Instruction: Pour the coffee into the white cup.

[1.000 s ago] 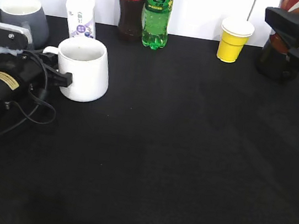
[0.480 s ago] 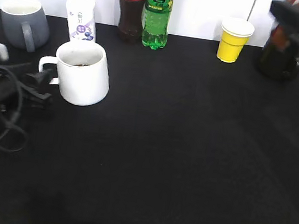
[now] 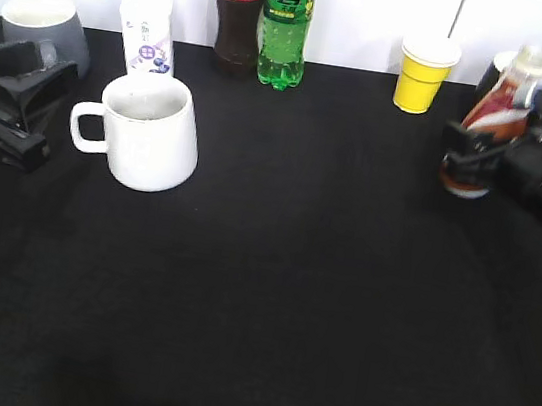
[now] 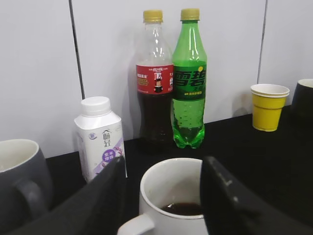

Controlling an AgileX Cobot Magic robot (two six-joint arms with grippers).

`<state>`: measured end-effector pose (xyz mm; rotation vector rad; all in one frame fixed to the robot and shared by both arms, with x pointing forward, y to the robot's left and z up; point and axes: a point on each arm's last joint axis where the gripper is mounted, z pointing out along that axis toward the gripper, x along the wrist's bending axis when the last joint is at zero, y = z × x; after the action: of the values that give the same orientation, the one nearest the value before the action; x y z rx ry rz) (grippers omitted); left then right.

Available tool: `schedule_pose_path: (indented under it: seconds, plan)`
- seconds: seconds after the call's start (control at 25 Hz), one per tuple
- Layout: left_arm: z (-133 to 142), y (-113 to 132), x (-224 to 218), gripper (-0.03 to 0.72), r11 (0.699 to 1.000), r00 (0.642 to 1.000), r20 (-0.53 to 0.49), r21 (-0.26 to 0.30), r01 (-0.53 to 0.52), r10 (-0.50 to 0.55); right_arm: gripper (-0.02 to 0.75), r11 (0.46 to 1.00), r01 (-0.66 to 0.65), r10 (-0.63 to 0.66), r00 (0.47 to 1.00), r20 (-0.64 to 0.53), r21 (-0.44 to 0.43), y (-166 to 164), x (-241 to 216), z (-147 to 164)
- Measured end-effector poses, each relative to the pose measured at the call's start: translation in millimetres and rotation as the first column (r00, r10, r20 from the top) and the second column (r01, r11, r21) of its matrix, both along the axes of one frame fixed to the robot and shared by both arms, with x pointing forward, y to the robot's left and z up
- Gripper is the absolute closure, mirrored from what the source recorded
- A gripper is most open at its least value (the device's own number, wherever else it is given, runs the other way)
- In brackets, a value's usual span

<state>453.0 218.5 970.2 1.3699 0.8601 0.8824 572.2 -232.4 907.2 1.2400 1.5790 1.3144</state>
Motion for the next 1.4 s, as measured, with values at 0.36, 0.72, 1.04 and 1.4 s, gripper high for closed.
schedule_pose_path:
  seconds: [0.36, 0.72, 1.04, 1.4]
  plan:
    - [0, 0, -1, 0.312, 1.000, 1.000, -0.006, 0.007, 0.006, -0.006, 0.076, 0.999, 0.031, -0.033, 0.995, -0.095, -0.023, -3, -1, -5]
    - [-9, 8, -6, 0.312, 0.993, 0.869, -0.483, 0.101, -0.066, 0.107, 0.089, 0.993, 0.026, -0.064, 0.943, -0.326, -0.119, -15, -55, 28]
    - [101, 35, -63, 0.312, 0.972, 0.719, -0.656, 0.190, -0.138, 0.230, 0.159, 0.989, 0.145, -0.145, 0.866, -0.479, -0.038, -25, -97, 161]
    - [104, 84, -217, 0.312, 0.974, 0.830, -0.527, 0.211, -0.082, 0.184, 0.162, 0.995, 0.076, -0.092, 0.934, -0.344, -0.060, -57, -304, 188]
